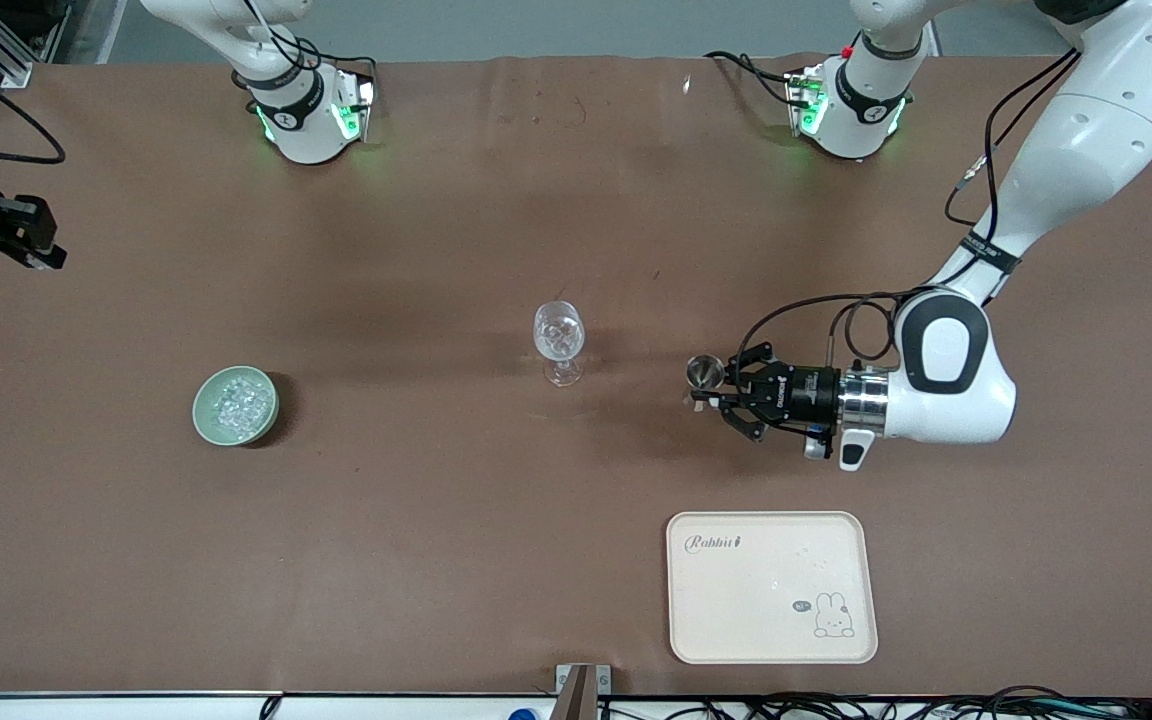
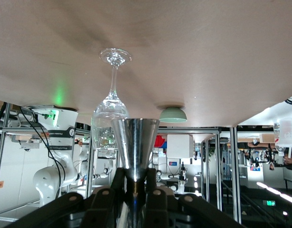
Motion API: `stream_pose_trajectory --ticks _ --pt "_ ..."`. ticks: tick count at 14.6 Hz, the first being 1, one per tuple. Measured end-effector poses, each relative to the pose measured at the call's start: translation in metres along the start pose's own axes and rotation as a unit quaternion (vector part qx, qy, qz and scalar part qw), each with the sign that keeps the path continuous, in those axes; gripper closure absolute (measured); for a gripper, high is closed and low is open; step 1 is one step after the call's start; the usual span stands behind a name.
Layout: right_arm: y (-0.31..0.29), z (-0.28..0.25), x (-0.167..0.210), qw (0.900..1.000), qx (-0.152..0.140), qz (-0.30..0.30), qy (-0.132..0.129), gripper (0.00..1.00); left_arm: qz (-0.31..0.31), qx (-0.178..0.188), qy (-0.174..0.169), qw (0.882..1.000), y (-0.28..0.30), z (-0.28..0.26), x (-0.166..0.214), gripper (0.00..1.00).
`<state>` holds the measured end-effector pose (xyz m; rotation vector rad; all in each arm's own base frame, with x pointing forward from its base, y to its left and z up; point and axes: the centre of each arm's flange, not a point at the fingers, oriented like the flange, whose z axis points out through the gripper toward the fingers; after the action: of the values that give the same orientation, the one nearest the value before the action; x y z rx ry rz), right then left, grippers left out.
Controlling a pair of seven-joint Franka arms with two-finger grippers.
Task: Pour wine and add ice with both arms
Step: 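Carry the jigger with the left gripper to above the wine glass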
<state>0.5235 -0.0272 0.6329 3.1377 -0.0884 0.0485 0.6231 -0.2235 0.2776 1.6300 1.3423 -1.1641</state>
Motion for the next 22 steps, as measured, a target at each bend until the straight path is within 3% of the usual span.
stream_pose_trajectory --ticks 7,17,22 --pt "0.002 0.0 0.0 1.0 0.0 -0.002 0.0 0.75 -0.016 -0.001 0.057 0.998 -0.015 0.053 -0.062 0.79" --pt "0.01 0.0 0.0 1.0 0.0 -0.006 0.0 0.75 -0.025 -0.006 0.11 0.994 -0.044 0.097 -0.109 0.79" --pt "0.01 0.0 0.0 1.0 0.0 -0.007 0.0 0.75 -0.037 -0.004 0.171 0.985 -0.052 0.113 -0.119 0.79"
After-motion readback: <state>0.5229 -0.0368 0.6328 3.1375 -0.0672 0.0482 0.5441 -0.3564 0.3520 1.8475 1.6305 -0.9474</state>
